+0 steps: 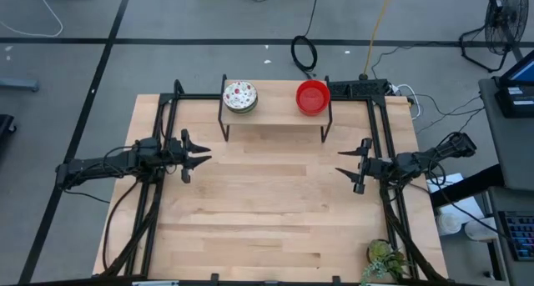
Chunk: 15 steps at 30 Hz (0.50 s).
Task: Pick & Place Mini bowls
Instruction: Return to home position
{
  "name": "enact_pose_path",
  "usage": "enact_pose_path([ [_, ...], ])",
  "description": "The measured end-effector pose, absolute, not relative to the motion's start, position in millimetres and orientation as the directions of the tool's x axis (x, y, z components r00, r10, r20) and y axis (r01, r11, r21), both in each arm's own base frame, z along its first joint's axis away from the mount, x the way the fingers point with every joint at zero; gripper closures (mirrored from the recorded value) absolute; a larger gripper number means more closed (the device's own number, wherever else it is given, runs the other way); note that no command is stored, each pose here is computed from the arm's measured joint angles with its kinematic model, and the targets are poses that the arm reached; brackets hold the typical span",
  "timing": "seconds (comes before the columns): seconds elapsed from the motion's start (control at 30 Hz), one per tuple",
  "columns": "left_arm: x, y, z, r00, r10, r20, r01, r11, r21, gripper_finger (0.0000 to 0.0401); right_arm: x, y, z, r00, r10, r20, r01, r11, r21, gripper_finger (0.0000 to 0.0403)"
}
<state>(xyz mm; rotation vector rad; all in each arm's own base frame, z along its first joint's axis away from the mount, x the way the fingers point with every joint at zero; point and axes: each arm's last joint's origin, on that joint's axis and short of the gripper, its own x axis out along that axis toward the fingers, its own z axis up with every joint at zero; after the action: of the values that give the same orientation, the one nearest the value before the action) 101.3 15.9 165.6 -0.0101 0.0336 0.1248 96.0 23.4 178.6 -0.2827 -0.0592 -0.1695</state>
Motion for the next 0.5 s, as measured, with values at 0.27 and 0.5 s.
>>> enact_pose_path([
  [0.27,101.3,15.9,165.6,0.992,0.124,-0.034,-0.125,0.992,-0.007,0.0281,96.1,23.4,178.6,0.984,-0.158,0.082,0.174,0.946,-0.273,0.0172],
  [0.5,101.3,15.9,165.6,0.992,0.125,-0.034,-0.125,0.992,-0.009,0.0281,96.1,23.4,178.5,0.984,-0.158,0.081,0.174,0.946,-0.273,0.0172],
])
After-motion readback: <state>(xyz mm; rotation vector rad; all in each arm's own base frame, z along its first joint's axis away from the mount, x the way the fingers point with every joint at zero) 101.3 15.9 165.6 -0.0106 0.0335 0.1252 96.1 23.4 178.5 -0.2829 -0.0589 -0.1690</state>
